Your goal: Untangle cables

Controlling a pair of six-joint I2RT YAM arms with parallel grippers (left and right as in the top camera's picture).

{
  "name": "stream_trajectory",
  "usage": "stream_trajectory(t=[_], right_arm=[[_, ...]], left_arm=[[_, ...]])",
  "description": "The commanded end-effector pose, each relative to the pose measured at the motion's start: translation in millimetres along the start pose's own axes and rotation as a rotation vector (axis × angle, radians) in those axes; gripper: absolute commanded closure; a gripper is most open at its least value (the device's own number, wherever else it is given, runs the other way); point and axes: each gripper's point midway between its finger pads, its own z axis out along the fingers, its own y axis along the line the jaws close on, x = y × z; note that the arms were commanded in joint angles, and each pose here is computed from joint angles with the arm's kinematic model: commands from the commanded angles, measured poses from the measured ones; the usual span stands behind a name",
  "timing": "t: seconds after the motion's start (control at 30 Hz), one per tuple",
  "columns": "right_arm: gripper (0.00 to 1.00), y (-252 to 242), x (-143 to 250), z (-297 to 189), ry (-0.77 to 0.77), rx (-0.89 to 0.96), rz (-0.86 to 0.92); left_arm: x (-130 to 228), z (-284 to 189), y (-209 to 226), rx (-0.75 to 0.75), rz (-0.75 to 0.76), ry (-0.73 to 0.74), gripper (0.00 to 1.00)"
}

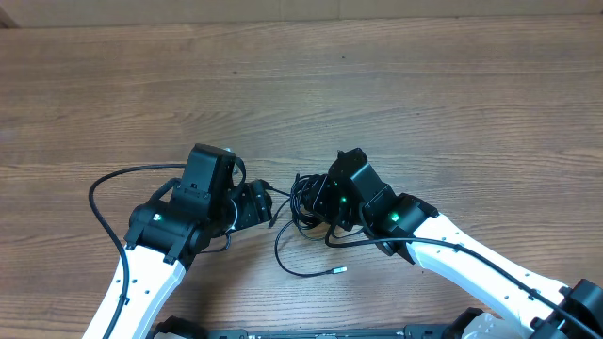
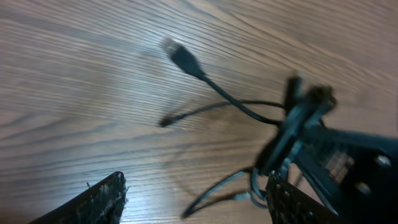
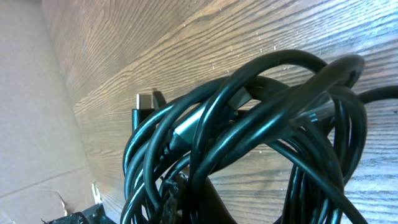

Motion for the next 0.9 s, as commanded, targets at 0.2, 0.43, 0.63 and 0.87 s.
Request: stream_trajectory(t=[0.2, 0.43, 0.63, 0.87], right_arm=[[0.96, 17.1, 9.7, -5.7, 0.057, -0.056, -0.002], [0.96, 18.3, 12.5, -5.9, 0.075, -0.061, 0.044], [0.96, 18.3, 12.5, -5.9, 0.075, -0.061, 0.043], [0.96, 21.9, 15.4, -6.4, 0.094, -0.078, 0.04]], left_arm=[[17.0, -10.4, -45.1, 0.26, 0.356, 0.077, 0.27], [20.5, -11.1, -52.7, 0.293, 0.482, 0.068, 0.25], [11.7, -2.0, -26.2, 0.132, 0.375, 0.049, 0.33], [6.2, 18.0, -16.0, 0.056, 0.21, 0.083, 0.32]])
